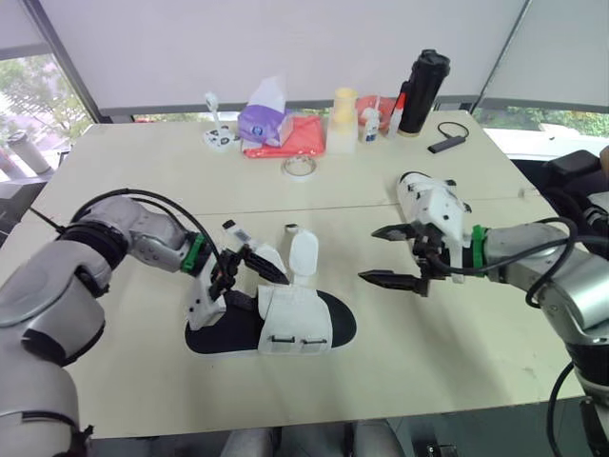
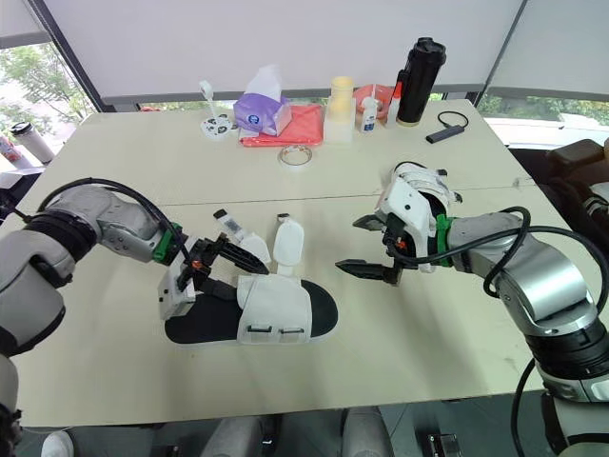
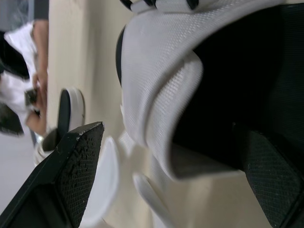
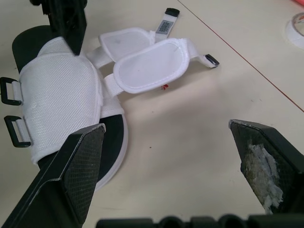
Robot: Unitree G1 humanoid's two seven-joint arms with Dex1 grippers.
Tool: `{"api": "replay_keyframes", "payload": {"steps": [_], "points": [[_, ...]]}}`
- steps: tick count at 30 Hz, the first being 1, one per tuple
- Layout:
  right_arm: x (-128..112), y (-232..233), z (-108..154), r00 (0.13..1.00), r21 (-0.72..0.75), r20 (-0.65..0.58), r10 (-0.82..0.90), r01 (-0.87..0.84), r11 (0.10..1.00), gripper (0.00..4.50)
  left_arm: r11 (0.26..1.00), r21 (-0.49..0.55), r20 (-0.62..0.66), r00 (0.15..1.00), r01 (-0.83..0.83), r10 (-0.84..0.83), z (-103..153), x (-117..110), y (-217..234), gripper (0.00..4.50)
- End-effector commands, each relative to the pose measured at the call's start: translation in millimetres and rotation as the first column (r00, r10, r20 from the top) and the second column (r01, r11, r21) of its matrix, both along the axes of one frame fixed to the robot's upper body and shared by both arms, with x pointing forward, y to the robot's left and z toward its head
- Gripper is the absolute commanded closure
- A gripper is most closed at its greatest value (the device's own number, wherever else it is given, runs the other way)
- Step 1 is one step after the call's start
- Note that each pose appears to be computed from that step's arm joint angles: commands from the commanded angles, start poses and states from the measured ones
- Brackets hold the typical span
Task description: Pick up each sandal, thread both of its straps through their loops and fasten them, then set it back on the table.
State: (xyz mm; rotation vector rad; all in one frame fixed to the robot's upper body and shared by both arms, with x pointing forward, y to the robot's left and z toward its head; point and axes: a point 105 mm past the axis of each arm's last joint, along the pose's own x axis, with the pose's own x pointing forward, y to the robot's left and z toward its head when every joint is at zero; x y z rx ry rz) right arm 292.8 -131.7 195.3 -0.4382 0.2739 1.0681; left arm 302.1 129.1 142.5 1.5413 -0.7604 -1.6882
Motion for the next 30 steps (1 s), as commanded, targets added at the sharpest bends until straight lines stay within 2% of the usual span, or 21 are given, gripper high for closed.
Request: {"api": "replay_keyframes", "payload": {"steps": [1,4,5,6,7,9,10,11,13,21,25,30], "points": [[-0.4,4.6,12.3,0.998,0.002,0.065,0.024,-0.024,1.0,0.0,0.996,0.037,-0.012,0.996,-0.087,0.087,2.1,5.2,18.8,0.02],[-0.6,6.8,11.8,0.997,0.004,0.064,0.035,-0.035,0.999,0.0,0.974,0.038,-0.052,0.973,-0.222,0.223,-1.0,11.0,33.5,0.02],[-0.3,7.7,11.3,0.997,0.004,0.064,0.038,-0.038,0.999,0.0,0.919,0.028,-0.122,0.912,-0.392,0.393,1.8,25.8,37.9,0.02],[-0.3,8.3,10.9,0.997,0.004,0.064,0.039,-0.039,0.999,0.0,0.872,0.046,-0.245,0.841,-0.487,0.483,3.9,29.2,43.1,0.02],[-0.4,8.8,10.4,0.997,0.005,0.063,0.041,-0.041,0.999,0.0,0.794,0.125,-0.437,0.686,-0.594,0.582,5.6,30.4,53.6,0.02],[-0.5,9.4,9.6,0.997,0.005,0.062,0.043,-0.043,0.999,0.0,0.737,0.25,-0.678,0.43,-0.628,0.596,9.0,18.7,62.5,0.02],[-0.7,9.8,9.6,0.997,0.006,0.061,0.045,-0.045,0.999,0.0,0.73,0.303,-0.743,0.328,-0.612,0.583,8.7,10.9,65.6,0.02],[-0.9,10.4,9.7,0.997,0.007,0.061,0.047,-0.047,0.999,0.0,0.726,0.331,-0.779,0.261,-0.602,0.571,8.7,5.6,67.7,0.02],[-1.2,11.5,9.2,0.997,0.007,0.06,0.05,-0.05,0.999,0.0,0.72,0.357,-0.822,0.166,-0.595,0.544,9.8,-1.1,70.7,0.02],[-3.2,14.1,6.9,0.997,0.005,0.043,0.067,-0.067,0.998,0.0,0.741,0.338,-0.89,0.06,-0.58,0.453,25.2,-19.5,64.2,0.02],[-5.8,15.6,3.8,0.997,0.007,0.024,0.08,-0.08,0.997,0.0,0.73,0.296,-0.922,0.016,-0.616,0.387,36.4,-16.5,63.2,0.02],[-13.4,20.1,-8.8,0.994,0.002,-0.013,0.105,-0.105,0.995,0.0,0.694,0.211,-0.955,0.006,-0.688,0.297,51.0,-9.1,61.1,0.02]]}}
